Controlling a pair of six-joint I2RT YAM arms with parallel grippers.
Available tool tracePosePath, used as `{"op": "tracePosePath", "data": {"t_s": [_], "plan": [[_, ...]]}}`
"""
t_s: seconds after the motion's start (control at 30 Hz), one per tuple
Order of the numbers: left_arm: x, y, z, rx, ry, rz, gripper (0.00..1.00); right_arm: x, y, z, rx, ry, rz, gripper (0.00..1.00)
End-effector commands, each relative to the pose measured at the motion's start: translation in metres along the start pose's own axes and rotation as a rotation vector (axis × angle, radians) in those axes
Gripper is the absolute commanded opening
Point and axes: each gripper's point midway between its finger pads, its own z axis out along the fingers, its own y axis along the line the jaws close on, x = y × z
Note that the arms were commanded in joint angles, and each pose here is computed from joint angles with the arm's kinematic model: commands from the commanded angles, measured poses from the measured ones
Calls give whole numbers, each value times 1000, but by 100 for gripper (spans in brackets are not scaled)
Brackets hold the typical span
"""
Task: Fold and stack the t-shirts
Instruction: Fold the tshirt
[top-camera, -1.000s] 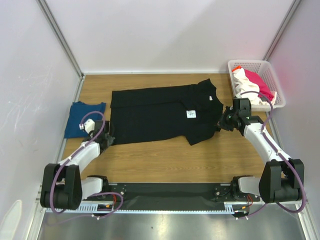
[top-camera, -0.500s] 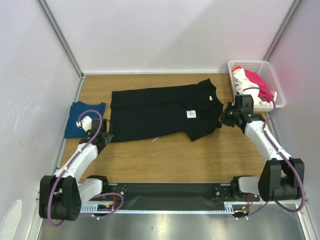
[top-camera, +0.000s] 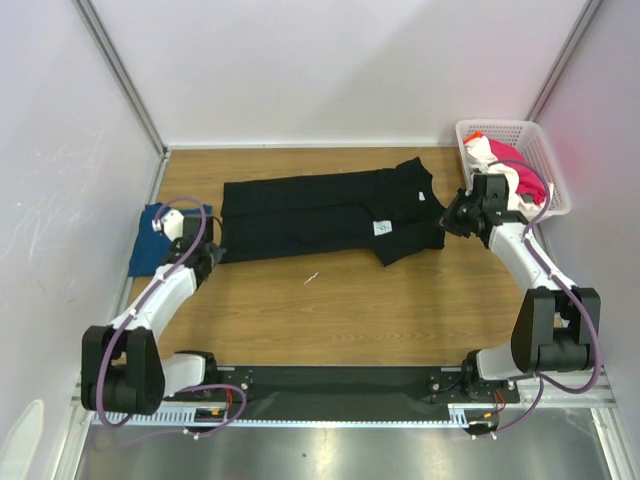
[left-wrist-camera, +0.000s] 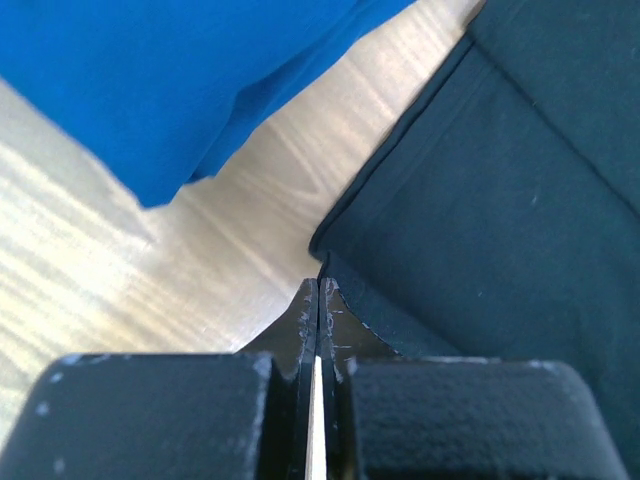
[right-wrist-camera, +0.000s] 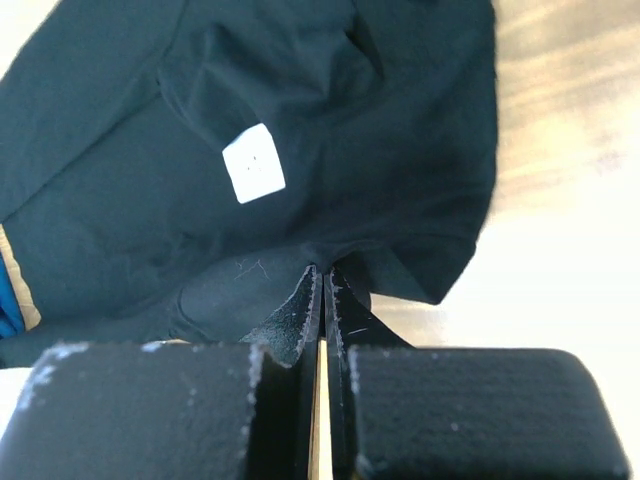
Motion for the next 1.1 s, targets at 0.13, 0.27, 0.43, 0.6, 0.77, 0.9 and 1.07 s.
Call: {"op": "tracePosePath", "data": {"t_s": [0.13,0.27,0.43,0.6,0.77,0.9,1.07], "plan": [[-43,-33,10,22,-102,19,0,-47,28,16,-102,-86,-71,0],[-62,-51,18,19,-129,36,1,-64,37,26,-124,-117,-89,0],[-82,-74,30,21,-155,55,0,-83,44,42,-130,-130,-110,0],[-88,-87,48,5,-161,65,0,-90,42,69,-118,-102,-120,0],[-95,-101,63,0,-168,72,0,-105,51,86,-146,-106,-142,0],[-99,-109,73,-2,-167,79,0,-114,55,100,-155,-103,-145,0],[-102,-117,84,-8,-172,80,0,-116,54,117,-147,-80,-151,0]]}}
